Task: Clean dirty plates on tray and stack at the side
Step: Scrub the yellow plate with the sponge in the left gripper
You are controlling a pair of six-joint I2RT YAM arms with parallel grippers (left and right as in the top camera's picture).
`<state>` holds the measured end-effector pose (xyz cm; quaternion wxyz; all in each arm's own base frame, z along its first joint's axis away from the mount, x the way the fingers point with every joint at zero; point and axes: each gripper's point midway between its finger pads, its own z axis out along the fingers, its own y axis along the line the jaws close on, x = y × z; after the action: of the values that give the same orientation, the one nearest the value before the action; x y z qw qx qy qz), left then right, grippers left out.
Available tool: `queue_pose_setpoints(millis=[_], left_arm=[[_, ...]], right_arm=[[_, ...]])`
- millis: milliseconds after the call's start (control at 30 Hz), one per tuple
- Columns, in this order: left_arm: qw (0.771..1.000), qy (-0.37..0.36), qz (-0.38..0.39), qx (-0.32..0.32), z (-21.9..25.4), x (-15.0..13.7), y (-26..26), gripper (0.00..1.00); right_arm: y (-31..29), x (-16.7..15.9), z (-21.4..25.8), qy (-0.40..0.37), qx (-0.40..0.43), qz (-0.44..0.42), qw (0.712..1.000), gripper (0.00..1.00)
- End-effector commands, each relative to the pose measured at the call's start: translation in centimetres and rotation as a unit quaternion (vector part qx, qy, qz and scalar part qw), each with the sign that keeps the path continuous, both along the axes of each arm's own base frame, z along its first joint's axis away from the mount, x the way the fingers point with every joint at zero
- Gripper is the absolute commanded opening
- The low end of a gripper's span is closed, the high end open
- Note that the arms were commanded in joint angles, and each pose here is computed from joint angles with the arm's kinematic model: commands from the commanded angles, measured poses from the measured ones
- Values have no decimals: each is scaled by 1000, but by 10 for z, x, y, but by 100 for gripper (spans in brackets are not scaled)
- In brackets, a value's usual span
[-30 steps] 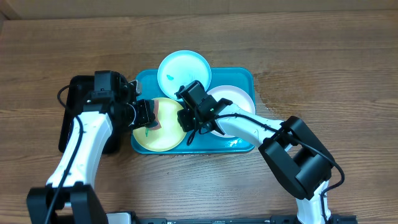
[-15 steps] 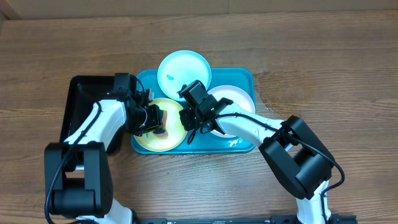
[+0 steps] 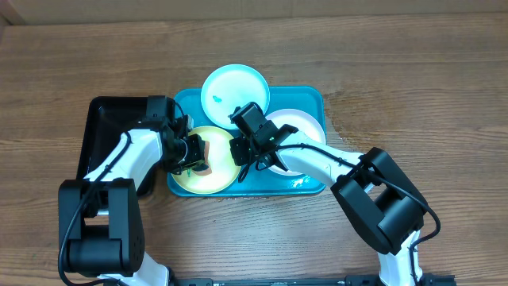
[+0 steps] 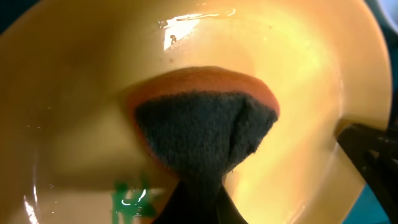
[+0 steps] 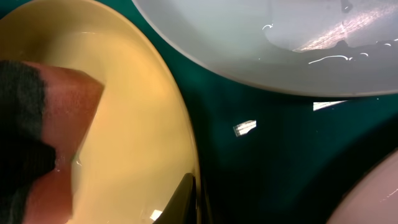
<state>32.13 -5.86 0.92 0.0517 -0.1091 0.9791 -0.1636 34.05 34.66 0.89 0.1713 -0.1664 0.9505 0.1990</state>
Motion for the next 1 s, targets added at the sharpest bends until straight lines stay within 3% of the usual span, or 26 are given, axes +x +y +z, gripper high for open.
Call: queue_pose_setpoints(millis=[0,100,233,333,533,633,800,967], left_arm=[[998,28,16,63,-17,-16,20,4],[981,60,54,175,-21,-32,60,4],[968,71,79,229,-13,-33,81,4],[973,58,79,208,-2,-20,73,4],[999,24,42,8,10,4,-1,4],[999,18,22,-34,14,6,-24,4],[999,29,-8,-13,11,-5,-38,4],[993,47,-17,108,1,-19,-12,4]], right_arm=[[-1,-6,-8,8,-10,13,1000,4],[-1,-7,-8,8,-11,13,1000,4],[-1,-6,-8,8,-10,13,1000,4],[-1,-6,-8,8,-10,13,1000,4],[0,-6,-8,6,-9,13,1000,4],[0,-6,-8,6,-9,13,1000,4],[0,-5,-7,5,-8,13,1000,4],[2,-3,-6,1,-4,12,1000,4]])
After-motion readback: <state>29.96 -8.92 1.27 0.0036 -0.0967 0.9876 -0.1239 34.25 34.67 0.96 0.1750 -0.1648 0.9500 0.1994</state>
